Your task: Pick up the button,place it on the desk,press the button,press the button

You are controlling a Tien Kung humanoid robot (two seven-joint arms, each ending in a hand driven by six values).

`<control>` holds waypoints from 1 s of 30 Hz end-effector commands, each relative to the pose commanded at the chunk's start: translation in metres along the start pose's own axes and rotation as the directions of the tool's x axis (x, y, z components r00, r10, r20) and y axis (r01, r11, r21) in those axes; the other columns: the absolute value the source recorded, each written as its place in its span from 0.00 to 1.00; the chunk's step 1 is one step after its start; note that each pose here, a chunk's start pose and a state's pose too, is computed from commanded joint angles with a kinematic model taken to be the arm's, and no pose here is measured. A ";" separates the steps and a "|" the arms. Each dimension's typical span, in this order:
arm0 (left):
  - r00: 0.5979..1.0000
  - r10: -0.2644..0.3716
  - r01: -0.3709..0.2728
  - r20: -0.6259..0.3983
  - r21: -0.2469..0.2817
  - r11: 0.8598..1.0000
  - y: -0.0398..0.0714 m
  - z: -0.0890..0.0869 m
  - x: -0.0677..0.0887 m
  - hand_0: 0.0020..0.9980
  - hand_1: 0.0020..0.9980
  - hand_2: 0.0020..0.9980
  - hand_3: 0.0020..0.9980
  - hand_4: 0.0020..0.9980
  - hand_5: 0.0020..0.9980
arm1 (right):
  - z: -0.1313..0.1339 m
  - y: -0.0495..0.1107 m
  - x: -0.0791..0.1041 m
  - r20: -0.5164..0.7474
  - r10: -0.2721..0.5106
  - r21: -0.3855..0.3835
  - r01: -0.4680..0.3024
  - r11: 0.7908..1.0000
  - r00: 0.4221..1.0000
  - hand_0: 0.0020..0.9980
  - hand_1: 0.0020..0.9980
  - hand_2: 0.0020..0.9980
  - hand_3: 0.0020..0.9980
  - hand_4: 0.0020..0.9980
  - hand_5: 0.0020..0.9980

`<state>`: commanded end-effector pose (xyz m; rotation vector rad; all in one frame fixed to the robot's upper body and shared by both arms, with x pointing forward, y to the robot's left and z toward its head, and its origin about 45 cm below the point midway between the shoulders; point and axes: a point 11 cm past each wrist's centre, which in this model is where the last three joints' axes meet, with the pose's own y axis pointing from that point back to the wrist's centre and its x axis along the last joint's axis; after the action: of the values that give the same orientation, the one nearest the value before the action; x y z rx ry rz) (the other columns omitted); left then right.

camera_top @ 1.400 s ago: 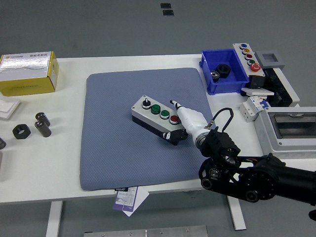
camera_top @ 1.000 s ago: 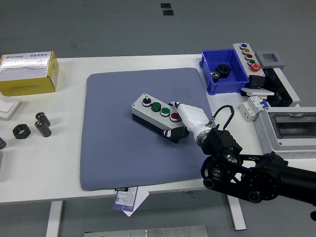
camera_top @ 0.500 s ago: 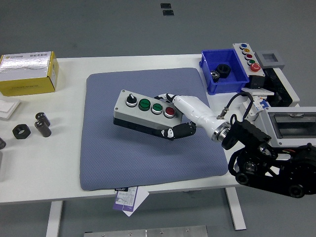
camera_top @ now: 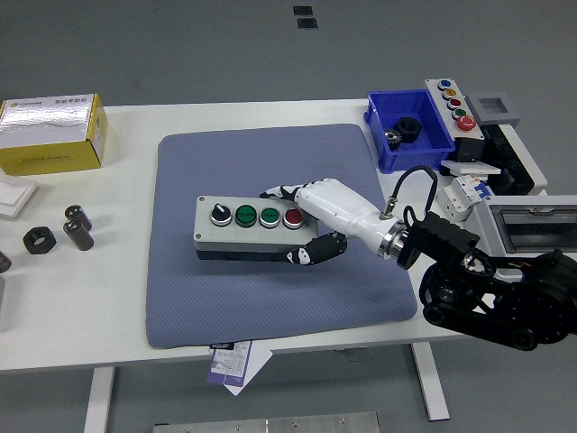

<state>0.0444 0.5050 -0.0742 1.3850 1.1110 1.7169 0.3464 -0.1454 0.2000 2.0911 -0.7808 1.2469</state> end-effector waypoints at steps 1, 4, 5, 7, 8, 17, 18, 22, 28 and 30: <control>1.000 0.000 0.000 0.000 0.001 1.000 0.000 0.000 0.000 0.69 0.63 0.56 0.61 0.69 0.22 | 0.002 0.001 -0.003 0.013 -0.010 -0.013 0.010 1.000 1.000 0.58 0.61 0.66 0.60 0.32 0.00; 1.000 0.000 0.000 0.001 0.005 1.000 0.000 -0.002 0.000 0.69 0.63 0.56 0.61 0.69 0.22 | 0.008 0.004 -0.012 0.056 -0.039 -0.044 0.041 0.998 0.998 0.61 0.65 0.68 0.68 0.33 0.00; 1.000 0.000 0.000 0.001 0.006 1.000 0.000 -0.002 0.000 0.69 0.63 0.56 0.61 0.69 0.22 | 0.009 0.004 -0.014 0.067 -0.046 -0.049 0.049 0.998 0.997 0.61 0.65 0.68 0.68 0.33 0.00; 1.000 0.000 0.000 0.001 0.006 1.000 0.000 -0.002 0.000 0.69 0.63 0.56 0.61 0.69 0.22 | 0.010 0.005 -0.017 0.084 -0.057 -0.056 0.061 0.997 0.995 0.61 0.65 0.68 0.68 0.33 0.00; 1.000 0.001 -0.001 0.001 0.006 1.000 0.000 -0.002 0.000 0.69 0.63 0.56 0.61 0.69 0.22 | 0.010 0.005 -0.018 0.088 -0.059 -0.057 0.064 0.996 0.994 0.76 0.72 0.75 0.73 0.34 0.00; 1.000 0.000 0.000 -0.001 0.005 1.000 0.000 -0.002 0.000 0.69 0.63 0.56 0.61 0.69 0.22 | 0.013 0.006 -0.022 0.106 -0.068 -0.062 0.075 0.995 0.992 0.82 0.77 0.81 0.78 0.29 0.00; 1.000 0.000 0.000 -0.001 0.004 1.000 0.000 -0.002 0.000 0.69 0.63 0.56 0.61 0.69 0.22 | 0.013 0.006 -0.022 0.105 -0.068 -0.062 0.075 0.995 0.992 0.82 0.77 0.81 0.78 0.29 0.00; 1.000 0.001 -0.001 0.000 0.002 1.000 0.000 -0.001 0.001 0.69 0.63 0.56 0.61 0.69 0.22 | 0.015 0.007 -0.023 0.096 -0.066 -0.065 0.072 0.995 0.993 0.86 0.80 0.83 0.81 0.31 0.00; 1.000 0.004 -0.004 -0.001 0.001 1.000 0.000 0.000 0.002 0.69 0.63 0.56 0.61 0.69 0.22 | 0.019 0.008 -0.024 0.104 -0.070 -0.080 0.078 0.994 0.992 0.87 0.80 0.84 0.82 0.33 0.00; 1.000 0.003 -0.003 0.000 0.002 1.000 0.000 -0.001 0.002 0.69 0.63 0.56 0.61 0.69 0.22 | 0.021 0.010 -0.026 0.123 -0.073 -0.092 0.084 0.992 0.990 0.87 0.80 0.84 0.82 0.33 0.00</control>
<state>0.0434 0.5069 -0.0733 1.3884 1.1114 1.7190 0.3410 -0.1620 0.1697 2.1117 -0.7872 1.0290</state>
